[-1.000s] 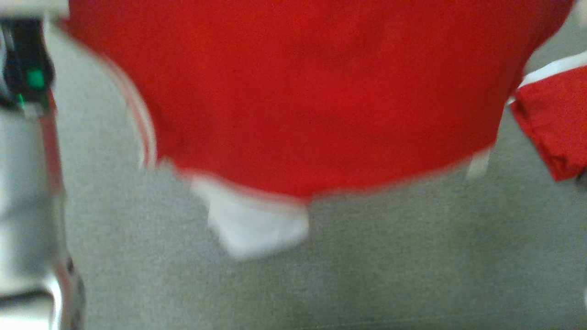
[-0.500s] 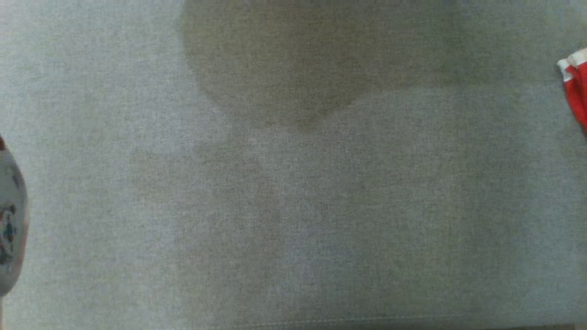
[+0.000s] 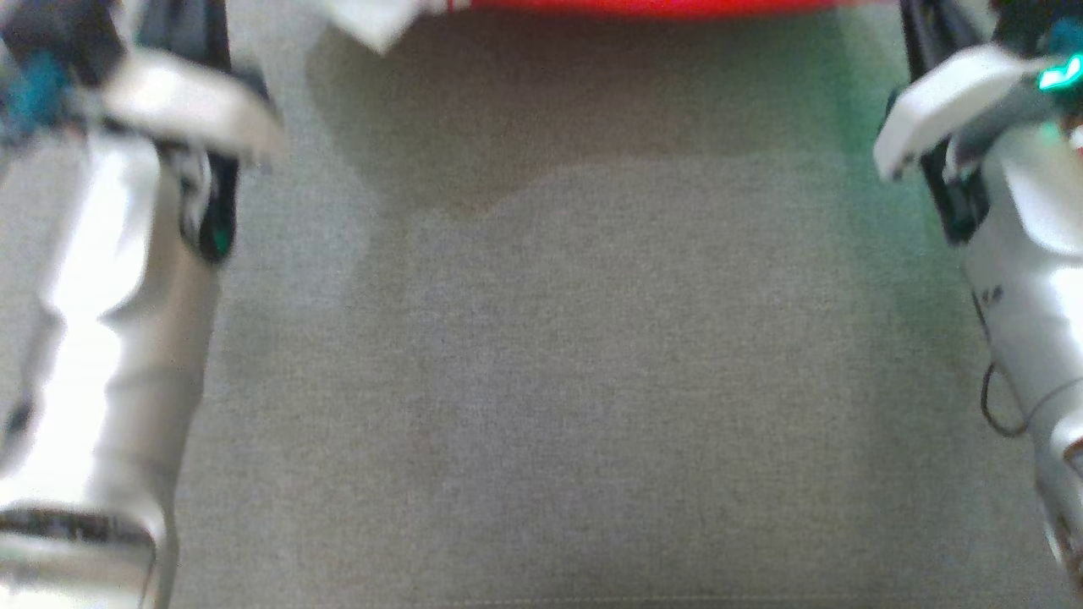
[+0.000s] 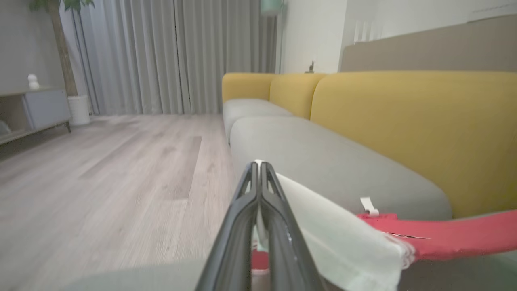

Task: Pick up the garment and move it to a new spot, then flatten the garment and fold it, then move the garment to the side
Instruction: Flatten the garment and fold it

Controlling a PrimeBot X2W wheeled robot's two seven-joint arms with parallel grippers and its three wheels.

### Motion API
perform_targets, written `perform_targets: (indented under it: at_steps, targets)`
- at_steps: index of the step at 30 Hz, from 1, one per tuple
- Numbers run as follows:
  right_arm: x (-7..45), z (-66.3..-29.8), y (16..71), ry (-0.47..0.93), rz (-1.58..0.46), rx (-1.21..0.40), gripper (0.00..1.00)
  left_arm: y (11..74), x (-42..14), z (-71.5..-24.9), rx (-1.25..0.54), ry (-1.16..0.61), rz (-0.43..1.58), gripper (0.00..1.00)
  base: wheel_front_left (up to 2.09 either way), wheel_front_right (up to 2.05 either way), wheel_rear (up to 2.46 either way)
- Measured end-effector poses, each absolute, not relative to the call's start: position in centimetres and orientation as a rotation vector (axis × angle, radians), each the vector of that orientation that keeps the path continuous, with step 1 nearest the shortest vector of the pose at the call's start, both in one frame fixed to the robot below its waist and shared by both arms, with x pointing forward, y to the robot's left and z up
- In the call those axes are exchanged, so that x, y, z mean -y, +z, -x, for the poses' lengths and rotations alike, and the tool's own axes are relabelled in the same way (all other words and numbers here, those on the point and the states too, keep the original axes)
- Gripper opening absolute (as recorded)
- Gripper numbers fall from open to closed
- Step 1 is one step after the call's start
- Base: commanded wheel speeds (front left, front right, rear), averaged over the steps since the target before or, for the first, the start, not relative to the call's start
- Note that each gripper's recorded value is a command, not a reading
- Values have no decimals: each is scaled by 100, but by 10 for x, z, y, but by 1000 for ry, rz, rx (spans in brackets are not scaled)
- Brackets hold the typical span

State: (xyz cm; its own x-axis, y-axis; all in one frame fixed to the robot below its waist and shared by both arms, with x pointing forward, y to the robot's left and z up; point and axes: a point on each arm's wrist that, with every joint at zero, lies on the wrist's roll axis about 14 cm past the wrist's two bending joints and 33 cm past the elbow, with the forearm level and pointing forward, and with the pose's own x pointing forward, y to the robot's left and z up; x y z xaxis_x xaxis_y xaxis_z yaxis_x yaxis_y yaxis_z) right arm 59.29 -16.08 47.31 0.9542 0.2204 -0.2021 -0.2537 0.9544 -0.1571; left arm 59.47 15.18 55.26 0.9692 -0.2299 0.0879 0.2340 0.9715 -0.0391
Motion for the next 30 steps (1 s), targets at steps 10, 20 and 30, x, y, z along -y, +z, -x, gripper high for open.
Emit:
perform_targets:
  at_steps: [10, 20, 30]
  targets:
    - [173, -514, 433, 235, 194, -484, 0, 464, -159, -491, -223, -292, -5, 0, 0, 0, 0]
    - [188, -434, 420, 277, 101, -706, 0, 464, -153, -410, -343, -423, -39, 0, 0, 0, 0]
    - [191, -385, 423, 340, 35, -785, 0, 446, -145, -337, -499, -532, -17, 0, 0, 0, 0]
